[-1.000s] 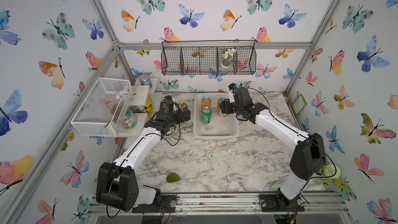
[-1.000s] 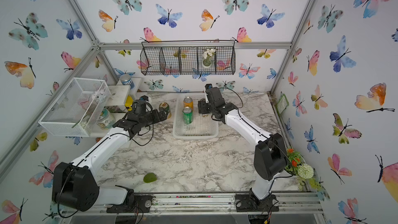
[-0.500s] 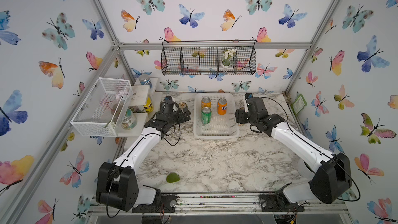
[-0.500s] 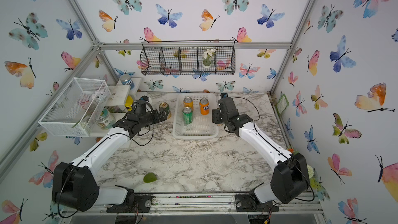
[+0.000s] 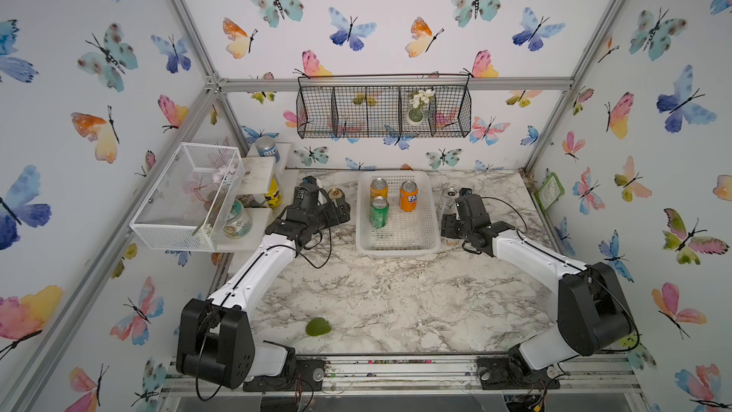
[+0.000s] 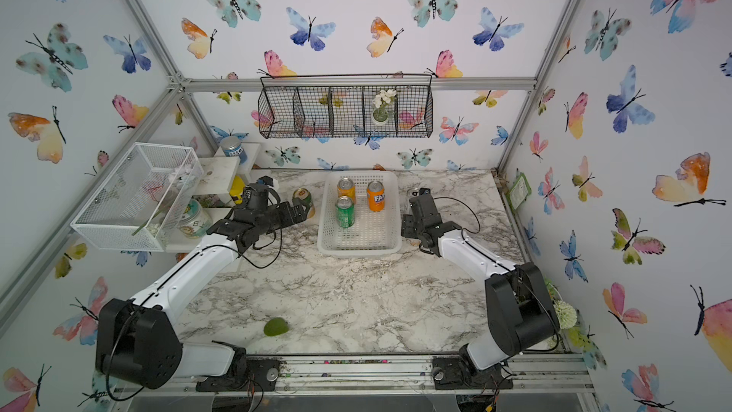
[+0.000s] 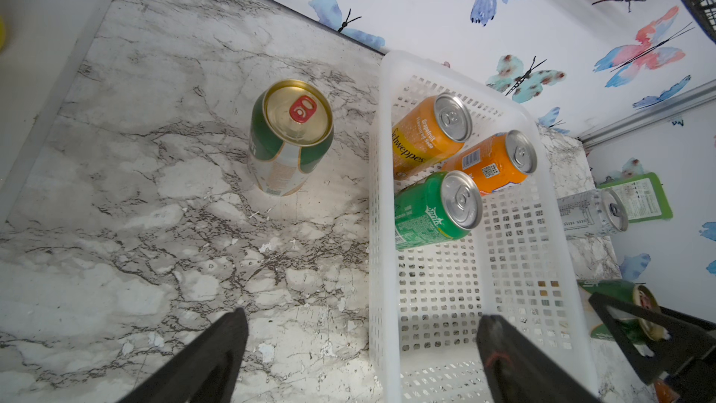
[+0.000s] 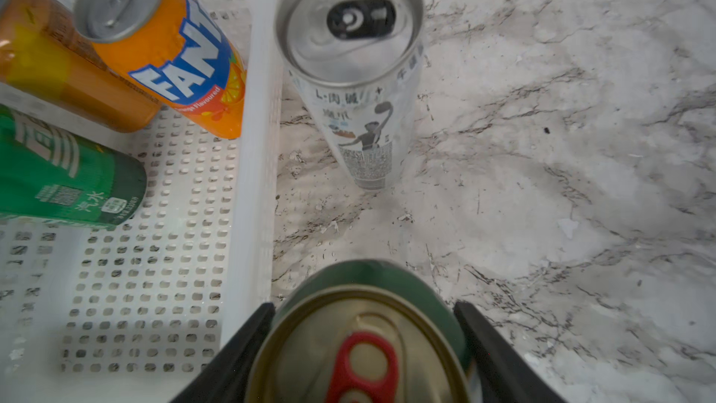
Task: Take out the drinks from the basket
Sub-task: Place the drink at the center of the board.
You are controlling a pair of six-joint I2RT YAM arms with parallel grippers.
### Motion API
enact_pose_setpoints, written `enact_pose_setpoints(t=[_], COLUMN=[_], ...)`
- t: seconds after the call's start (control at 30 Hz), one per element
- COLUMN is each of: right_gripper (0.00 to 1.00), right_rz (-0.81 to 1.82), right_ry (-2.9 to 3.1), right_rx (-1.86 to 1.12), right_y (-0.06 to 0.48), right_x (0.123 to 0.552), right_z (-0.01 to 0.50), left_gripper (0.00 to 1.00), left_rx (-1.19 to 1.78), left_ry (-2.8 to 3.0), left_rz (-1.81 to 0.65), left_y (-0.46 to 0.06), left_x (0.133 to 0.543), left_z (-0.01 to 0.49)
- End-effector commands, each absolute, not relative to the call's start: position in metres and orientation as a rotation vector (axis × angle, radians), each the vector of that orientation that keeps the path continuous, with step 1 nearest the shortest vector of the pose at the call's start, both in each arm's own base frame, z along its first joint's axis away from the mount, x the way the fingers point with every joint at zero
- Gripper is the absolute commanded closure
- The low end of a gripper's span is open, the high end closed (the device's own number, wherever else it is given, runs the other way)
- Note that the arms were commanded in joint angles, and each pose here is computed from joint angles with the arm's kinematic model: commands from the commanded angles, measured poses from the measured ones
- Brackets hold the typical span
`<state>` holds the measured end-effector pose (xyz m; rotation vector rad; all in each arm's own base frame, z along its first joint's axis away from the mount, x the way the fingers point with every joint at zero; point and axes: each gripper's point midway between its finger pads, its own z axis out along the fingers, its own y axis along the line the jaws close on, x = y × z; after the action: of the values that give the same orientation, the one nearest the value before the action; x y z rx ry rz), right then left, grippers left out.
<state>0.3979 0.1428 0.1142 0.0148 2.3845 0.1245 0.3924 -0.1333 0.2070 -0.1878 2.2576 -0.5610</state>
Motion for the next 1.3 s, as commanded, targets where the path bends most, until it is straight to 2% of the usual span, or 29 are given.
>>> enact_pose_setpoints(t=[0.0,0.13,0.33,0.63,0.73,0.97,1.27], right_gripper=[0.47,0.45,0.31,0.27,0.21,0.11,0.09], right_rz=[0.178,0.133,0.125,0.167,0.174,0.160,0.111], right_ry=[2.253,2.261,2.305,2.332,2.331,2.325,2.224], right_rx=[0.065,0.092,0.102,0.127,0.134,0.172,0.269], right_y=[0.149,0.141,0.140,0.144,0.145,0.140,0.118], right_x=[0.421,0.420,0.416,0.414,0.414,0.414,0.405], right_z=[0.138,0.133,0.118,0.107,0.107,0.116,0.157], left_gripper=[0.01,0.01,0.01,0.01,0.01,0.01,0.01], left_rx=[-0.165,-0.157,-0.136,-0.120,-0.116,-0.109,-0.082], left_ry=[2.252,2.254,2.260,2.275,2.274,2.273,2.283], left_rz=[-0.581,-0.584,-0.606,-0.631,-0.629,-0.625,-0.642], left_y=[-0.135,-0.136,-0.140,-0.145,-0.145,-0.145,-0.150], left_x=[0.390,0.390,0.389,0.390,0.390,0.391,0.393], left_z=[0.213,0.212,0.212,0.208,0.208,0.209,0.206])
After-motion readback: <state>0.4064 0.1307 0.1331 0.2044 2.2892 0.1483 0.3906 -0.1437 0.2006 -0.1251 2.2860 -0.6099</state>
